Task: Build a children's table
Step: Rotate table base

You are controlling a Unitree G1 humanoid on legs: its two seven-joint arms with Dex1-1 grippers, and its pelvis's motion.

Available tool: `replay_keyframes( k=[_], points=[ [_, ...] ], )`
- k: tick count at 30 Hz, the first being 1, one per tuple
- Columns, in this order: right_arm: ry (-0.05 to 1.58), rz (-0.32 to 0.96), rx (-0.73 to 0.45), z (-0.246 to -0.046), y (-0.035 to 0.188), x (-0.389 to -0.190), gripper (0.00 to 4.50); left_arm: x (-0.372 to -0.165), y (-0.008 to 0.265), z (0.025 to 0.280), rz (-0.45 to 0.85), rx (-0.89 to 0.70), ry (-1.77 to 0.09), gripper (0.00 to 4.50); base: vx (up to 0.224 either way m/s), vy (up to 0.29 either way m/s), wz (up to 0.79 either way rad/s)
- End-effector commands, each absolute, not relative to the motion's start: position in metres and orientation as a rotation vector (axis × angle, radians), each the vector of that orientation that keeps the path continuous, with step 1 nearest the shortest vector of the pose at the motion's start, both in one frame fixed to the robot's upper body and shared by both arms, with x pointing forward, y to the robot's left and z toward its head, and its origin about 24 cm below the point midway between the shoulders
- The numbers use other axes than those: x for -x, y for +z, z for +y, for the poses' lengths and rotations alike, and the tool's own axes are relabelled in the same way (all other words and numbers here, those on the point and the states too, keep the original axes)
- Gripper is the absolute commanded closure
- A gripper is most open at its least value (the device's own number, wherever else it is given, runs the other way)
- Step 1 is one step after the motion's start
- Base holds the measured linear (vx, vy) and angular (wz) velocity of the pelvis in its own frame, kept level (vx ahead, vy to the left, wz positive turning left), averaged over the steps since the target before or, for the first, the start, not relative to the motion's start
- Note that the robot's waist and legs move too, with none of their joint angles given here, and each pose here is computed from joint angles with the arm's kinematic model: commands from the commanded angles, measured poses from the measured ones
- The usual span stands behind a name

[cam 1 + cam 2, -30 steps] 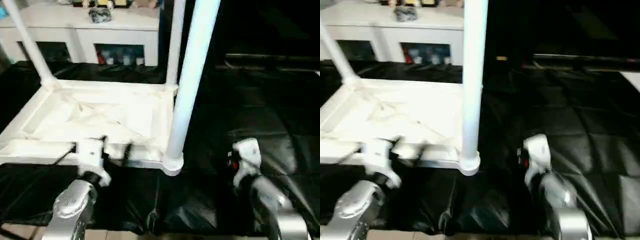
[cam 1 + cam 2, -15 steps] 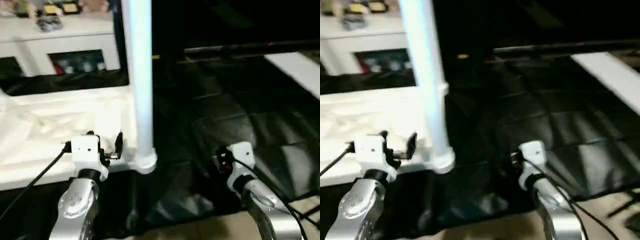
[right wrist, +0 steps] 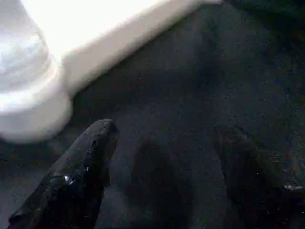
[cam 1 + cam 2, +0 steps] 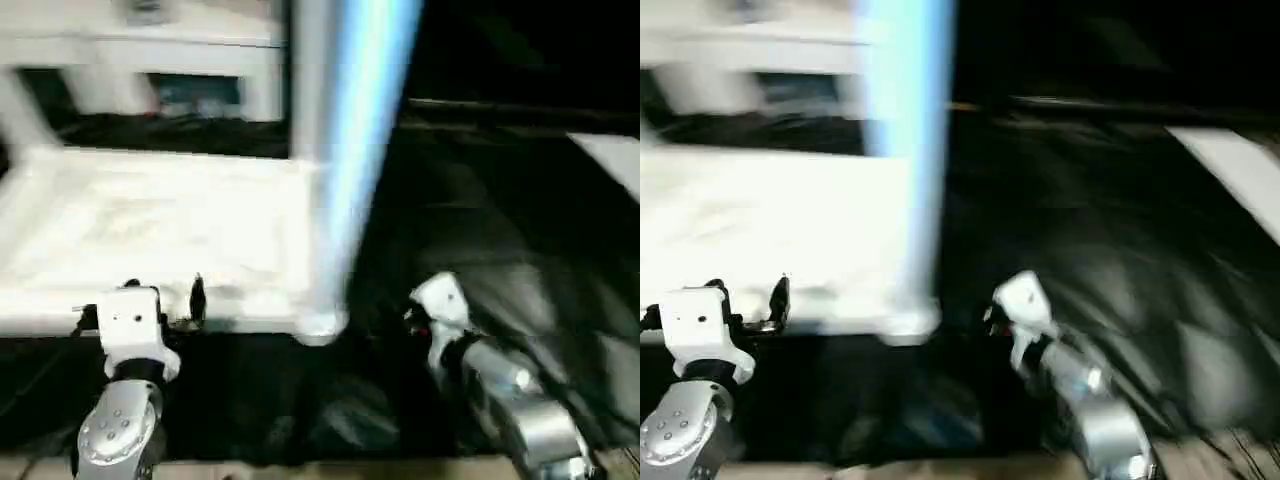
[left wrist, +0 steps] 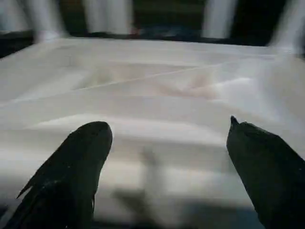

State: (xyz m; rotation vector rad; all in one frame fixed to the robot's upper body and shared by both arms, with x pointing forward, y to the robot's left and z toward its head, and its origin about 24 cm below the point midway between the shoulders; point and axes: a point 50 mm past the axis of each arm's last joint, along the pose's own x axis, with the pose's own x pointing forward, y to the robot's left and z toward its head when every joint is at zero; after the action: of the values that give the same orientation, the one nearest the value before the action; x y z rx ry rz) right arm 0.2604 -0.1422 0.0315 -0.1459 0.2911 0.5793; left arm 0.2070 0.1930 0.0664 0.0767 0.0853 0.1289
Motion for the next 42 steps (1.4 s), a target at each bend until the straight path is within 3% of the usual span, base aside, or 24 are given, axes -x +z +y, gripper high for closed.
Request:
replay_keyframes(
  k=[1,9,20,22,24,27,32,35,38,42],
  points=[
    [0.475,0.274,0.07,-0.154,0.034,-0.269,0.91,-0.211,0.068,0.189,0.083,-0.106,0.146,0.07,-0.005,0.219,0.48],
    [0.21,0.231,0.033,-0.189,0.038,-0.275,0.91,-0.237,0.075,0.17,0.03,-0.154,-0.029,0.07,-0.03,0.146,0.31],
    [0.18,0.263,0.036,-0.194,0.03,-0.266,0.91,-0.254,0.073,0.149,0.03,-0.139,-0.26,0.07,-0.008,-0.032,-0.05],
    [0.218,0.255,0.036,-0.193,0.033,-0.267,0.91,-0.258,0.073,0.145,0.032,-0.089,-0.346,0.07,0.0,0.0,0.0],
    [0.256,0.248,0.029,-0.193,0.035,-0.267,0.57,-0.257,0.074,0.141,0.036,-0.063,-0.444,0.0,0.0,0.0,0.0],
    [0.357,0.247,0.048,-0.196,0.041,-0.268,0.37,-0.256,0.078,0.128,0.024,-0.026,-0.718,0.0,0.0,0.0,0.0],
    [0.439,0.268,0.088,-0.202,0.044,-0.268,0.04,-0.26,0.077,0.123,0.038,-0.073,-0.859,0.0,0.0,0.0,0.0],
    [0.569,0.297,0.133,-0.207,0.05,-0.264,0.04,-0.258,0.078,0.123,0.095,-0.091,-1.068,0.0,0.0,0.0,0.0],
    [0.724,0.333,0.148,-0.204,0.053,-0.254,0.0,-0.258,0.074,0.127,0.166,-0.184,-1.18,0.28,0.0,0.0,0.0],
    [0.806,0.35,0.162,-0.199,0.054,-0.249,0.0,-0.261,0.067,0.128,0.211,-0.253,-1.226,0.5,0.0,0.0,0.0]
  ],
)
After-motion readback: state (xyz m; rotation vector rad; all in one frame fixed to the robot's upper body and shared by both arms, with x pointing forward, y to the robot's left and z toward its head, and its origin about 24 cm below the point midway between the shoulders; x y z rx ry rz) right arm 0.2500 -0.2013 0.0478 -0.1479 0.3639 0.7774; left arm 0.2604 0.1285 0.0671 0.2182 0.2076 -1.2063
